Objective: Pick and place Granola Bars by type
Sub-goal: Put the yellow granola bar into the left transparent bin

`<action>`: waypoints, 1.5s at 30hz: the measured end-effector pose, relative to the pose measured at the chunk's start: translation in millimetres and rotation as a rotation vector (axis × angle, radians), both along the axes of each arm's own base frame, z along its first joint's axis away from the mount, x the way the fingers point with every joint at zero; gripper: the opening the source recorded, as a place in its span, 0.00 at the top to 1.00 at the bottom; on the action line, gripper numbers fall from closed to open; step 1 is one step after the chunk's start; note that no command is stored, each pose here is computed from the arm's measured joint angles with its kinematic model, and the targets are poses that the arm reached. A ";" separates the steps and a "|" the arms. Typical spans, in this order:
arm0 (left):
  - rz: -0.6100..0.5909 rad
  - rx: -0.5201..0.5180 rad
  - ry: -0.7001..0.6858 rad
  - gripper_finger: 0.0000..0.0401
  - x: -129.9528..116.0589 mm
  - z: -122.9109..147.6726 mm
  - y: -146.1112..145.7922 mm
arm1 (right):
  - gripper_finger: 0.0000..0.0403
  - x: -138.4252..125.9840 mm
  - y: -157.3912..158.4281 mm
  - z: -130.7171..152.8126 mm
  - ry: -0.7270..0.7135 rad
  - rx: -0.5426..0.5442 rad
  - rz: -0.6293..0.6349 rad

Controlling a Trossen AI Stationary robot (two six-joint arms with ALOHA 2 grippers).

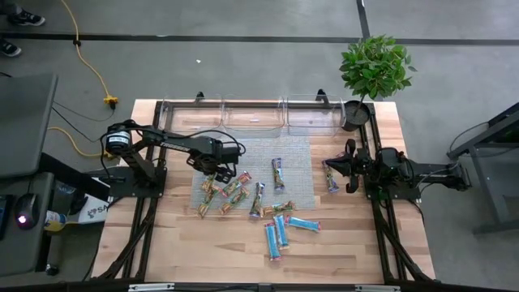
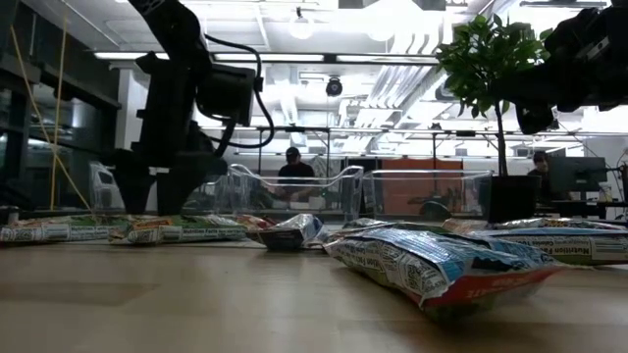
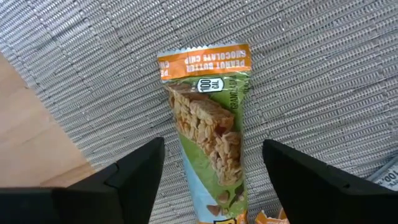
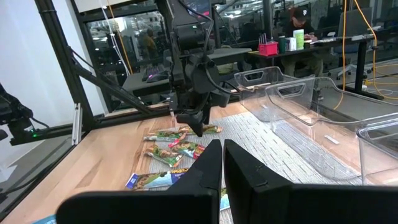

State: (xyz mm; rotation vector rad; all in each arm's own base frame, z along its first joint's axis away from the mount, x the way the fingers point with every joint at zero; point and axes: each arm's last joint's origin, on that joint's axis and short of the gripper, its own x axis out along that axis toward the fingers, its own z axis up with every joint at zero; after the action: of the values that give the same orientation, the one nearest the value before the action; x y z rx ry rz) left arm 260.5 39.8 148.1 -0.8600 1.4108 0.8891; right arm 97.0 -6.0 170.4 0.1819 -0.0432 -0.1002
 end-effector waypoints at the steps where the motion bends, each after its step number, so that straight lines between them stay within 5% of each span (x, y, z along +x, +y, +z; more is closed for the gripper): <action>1: 0.001 -0.001 -0.003 0.37 0.3 0.0 -0.1 | 1.00 0.0 0.0 0.0 0.000 0.000 -0.001; 13: 0.003 -0.022 -0.032 0.62 2.9 -0.5 -0.4 | 1.00 0.0 0.0 0.1 0.000 0.000 -0.001; 26: -0.001 -0.021 0.010 0.72 -3.5 9.5 -1.2 | 1.00 0.0 0.0 0.1 0.000 0.000 0.000; 31: -0.022 0.026 0.003 0.73 -5.3 37.8 -0.1 | 1.00 0.0 0.0 0.1 0.000 0.000 -0.001; 36: -0.026 0.192 -0.001 0.73 -9.0 85.2 10.5 | 1.00 0.0 0.0 0.0 0.000 0.000 0.000; 45: 0.062 0.502 -0.005 0.73 -32.5 175.7 75.4 | 1.00 0.0 0.0 0.1 0.000 0.000 0.000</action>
State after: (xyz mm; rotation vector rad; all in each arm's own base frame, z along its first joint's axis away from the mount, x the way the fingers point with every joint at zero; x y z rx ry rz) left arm 228.0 115.2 323.8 -0.5234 1.0878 1.2197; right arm 97.0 -6.0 170.5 0.1819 -0.0432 -0.1003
